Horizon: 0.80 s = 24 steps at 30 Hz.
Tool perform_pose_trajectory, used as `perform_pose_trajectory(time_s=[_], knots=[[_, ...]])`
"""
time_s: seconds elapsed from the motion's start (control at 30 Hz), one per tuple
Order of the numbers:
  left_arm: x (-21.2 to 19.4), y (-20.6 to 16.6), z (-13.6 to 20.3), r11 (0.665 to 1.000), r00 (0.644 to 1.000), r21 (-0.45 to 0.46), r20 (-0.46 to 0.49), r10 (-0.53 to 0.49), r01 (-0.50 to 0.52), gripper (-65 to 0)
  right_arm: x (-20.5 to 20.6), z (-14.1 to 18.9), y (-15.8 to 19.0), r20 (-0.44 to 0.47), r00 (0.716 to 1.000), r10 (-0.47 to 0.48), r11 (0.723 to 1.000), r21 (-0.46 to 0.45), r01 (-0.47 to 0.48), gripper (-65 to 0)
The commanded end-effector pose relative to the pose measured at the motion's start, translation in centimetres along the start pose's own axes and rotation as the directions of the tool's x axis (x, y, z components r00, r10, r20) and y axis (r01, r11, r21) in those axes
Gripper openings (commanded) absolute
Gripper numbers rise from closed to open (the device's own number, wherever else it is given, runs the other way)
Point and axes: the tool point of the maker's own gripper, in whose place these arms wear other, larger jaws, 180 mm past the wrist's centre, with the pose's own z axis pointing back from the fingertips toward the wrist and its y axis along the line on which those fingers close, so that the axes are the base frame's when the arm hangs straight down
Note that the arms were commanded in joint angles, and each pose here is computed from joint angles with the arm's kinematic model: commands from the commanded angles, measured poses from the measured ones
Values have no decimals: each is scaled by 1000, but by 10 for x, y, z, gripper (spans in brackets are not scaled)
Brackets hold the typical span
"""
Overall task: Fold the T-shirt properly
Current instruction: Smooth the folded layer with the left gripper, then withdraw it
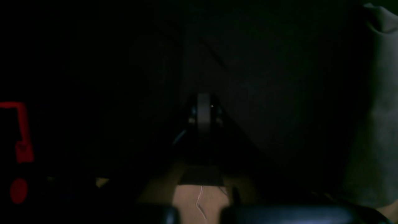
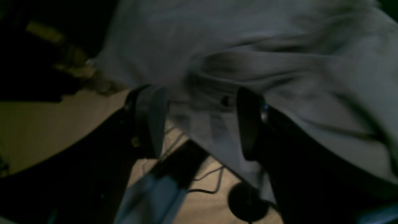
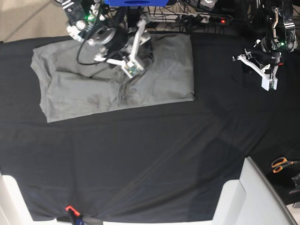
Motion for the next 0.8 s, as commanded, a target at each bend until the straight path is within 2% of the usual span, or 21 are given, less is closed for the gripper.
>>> perform_pose_trajectory(time_s=[0.0, 0.07, 0.13, 0.23, 0.33, 0.4, 0.5, 0.6, 0.7, 0.77], knots=[[10, -23, 7, 995, 997, -71, 39, -64, 66, -650, 13, 4, -5, 49, 999, -4, 1000, -14, 5, -309], [9, -70, 13, 978, 992, -172, 61, -112, 121, -650, 19, 11, -20, 73, 997, -15, 998, -54, 19, -312], [5, -102, 15, 973, 995, -215, 68, -68, 81, -650, 21, 21, -41, 92, 995, -39, 993, -109, 49, -354], [-6, -141, 9, 962, 999, -273, 46, 10, 2, -650, 10, 37, -83, 99, 990, -102, 968, -220, 122, -479], [-9, -167, -1, 963, 999, -270, 33, 16, -6, -650, 5, 55, -123, 163, 973, -165, 927, -312, 209, -647], [-12, -182, -7, 964, 1000, -264, 29, -3, 10, -650, 2, 70, -144, 231, 945, -232, 895, -331, 300, -644], [-11, -199, -13, 964, 998, -259, 36, -43, 51, -650, -3, 92, -170, 332, 881, -338, 839, -319, 441, -642], [-18, -207, -19, 966, 998, -250, 18, -68, 70, -650, -8, 111, -189, 398, 830, -392, 791, -315, 525, -642], [-26, -218, -27, 960, 996, -266, -7, -90, 85, -650, -17, 121, -200, 403, 821, -404, 764, -345, 545, -642], [-34, -222, -30, 958, 995, -275, -30, -96, 84, -650, -23, 123, -202, 391, 822, -415, 755, -356, 550, -642]])
